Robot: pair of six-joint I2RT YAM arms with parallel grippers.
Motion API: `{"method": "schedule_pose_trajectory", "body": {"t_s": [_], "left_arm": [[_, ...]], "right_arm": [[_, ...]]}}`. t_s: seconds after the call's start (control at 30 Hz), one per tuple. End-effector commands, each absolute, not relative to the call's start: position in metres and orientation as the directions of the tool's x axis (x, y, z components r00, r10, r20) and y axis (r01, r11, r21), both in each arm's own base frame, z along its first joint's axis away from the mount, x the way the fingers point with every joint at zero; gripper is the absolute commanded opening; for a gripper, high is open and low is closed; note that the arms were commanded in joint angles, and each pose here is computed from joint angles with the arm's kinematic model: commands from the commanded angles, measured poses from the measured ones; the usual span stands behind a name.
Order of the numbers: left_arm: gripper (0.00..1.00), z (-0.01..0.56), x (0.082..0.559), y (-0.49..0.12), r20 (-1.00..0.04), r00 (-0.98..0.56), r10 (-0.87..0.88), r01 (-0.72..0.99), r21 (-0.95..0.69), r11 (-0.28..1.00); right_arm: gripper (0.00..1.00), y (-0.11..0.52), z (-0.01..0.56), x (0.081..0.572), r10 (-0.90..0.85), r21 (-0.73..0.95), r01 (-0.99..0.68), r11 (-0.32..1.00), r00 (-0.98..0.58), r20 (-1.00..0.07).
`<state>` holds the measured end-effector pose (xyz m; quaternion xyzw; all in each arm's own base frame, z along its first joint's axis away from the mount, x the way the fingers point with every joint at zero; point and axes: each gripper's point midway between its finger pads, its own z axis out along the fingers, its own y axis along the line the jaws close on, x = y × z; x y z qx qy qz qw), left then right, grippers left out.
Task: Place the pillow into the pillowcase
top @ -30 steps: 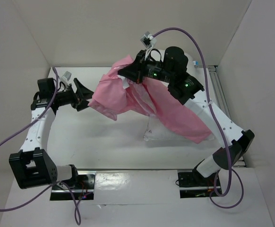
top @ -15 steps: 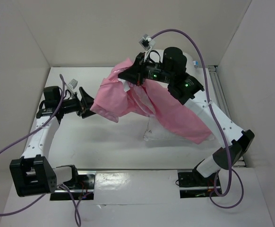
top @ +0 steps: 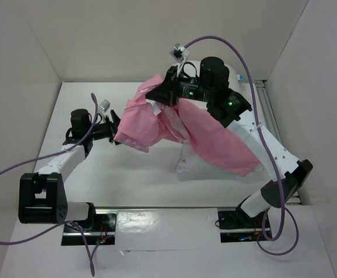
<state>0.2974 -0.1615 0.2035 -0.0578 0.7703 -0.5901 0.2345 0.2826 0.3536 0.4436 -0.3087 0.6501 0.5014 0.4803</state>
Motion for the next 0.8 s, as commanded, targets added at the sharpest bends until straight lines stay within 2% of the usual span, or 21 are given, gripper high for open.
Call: {"method": "schedule_pose_trajectory", "body": {"t_s": [0.0,0.03,0.1,0.13,0.23,0.27,0.33,0.47,0.5,0.53,0.57,0.6,0.67,0.7,0.77], "left_arm": [[0.94,0.239,0.301,-0.170,-0.405,-0.846,-0.347,0.345,-0.912,0.224],[0.89,0.245,0.301,-0.173,-0.437,-0.832,-0.342,0.382,-0.898,0.217],[0.73,0.247,0.303,-0.173,-0.432,-0.830,-0.353,0.378,-0.901,0.214],[0.49,0.257,0.306,-0.173,-0.456,-0.817,-0.353,0.404,-0.889,0.214],[0.07,0.275,0.319,-0.163,-0.489,-0.788,-0.374,0.425,-0.872,0.245],[0.00,0.279,0.322,-0.159,-0.491,-0.783,-0.381,0.422,-0.870,0.254],[0.00,0.290,0.334,-0.143,-0.486,-0.764,-0.425,0.399,-0.873,0.282],[0.00,0.366,0.369,-0.104,-0.595,-0.621,-0.510,0.460,-0.804,0.377],[0.00,0.381,0.377,-0.089,-0.615,-0.587,-0.527,0.466,-0.788,0.402],[0.00,0.388,0.390,-0.079,-0.614,-0.577,-0.539,0.456,-0.789,0.411],[0.00,0.425,0.392,-0.071,-0.647,-0.531,-0.547,0.494,-0.761,0.421],[0.00,0.442,0.396,-0.064,-0.683,-0.484,-0.547,0.527,-0.727,0.441],[0.00,0.473,0.402,-0.038,-0.686,-0.429,-0.587,0.537,-0.717,0.445],[0.00,0.508,0.393,-0.033,-0.741,-0.352,-0.572,0.603,-0.647,0.467],[0.00,0.541,0.382,-0.011,-0.736,-0.294,-0.610,0.613,-0.635,0.470]], "right_arm": [[0.00,0.347,0.470,0.273,0.116,0.319,-0.906,0.278,-0.298,-0.947],[0.00,0.347,0.469,0.273,0.111,0.324,-0.904,0.280,-0.305,-0.946],[0.00,0.349,0.463,0.275,0.101,0.335,-0.899,0.283,-0.319,-0.942],[0.00,0.346,0.460,0.278,0.097,0.341,-0.893,0.294,-0.327,-0.940],[0.00,0.341,0.456,0.282,0.084,0.349,-0.881,0.320,-0.340,-0.937],[0.00,0.334,0.460,0.292,0.095,0.347,-0.873,0.343,-0.336,-0.937],[0.00,0.330,0.454,0.307,0.083,0.352,-0.859,0.372,-0.347,-0.934],[0.00,0.317,0.459,0.349,0.086,0.328,-0.855,0.402,-0.321,-0.943],[0.00,0.304,0.480,0.363,0.117,0.297,-0.858,0.418,-0.273,-0.955],[0.00,0.305,0.471,0.387,0.122,0.310,-0.849,0.427,-0.286,-0.951],[0.00,0.293,0.504,0.396,0.168,0.261,-0.867,0.424,-0.207,-0.964],[0.00,0.291,0.514,0.405,0.183,0.227,-0.880,0.417,-0.163,-0.969],[0.00,0.294,0.521,0.424,0.230,0.226,-0.904,0.364,-0.148,-0.962],[0.00,0.294,0.555,0.418,0.291,0.126,-0.935,0.332,-0.026,-0.957],[0.00,0.287,0.570,0.426,0.368,0.136,-0.947,0.292,-0.020,-0.930]]}}
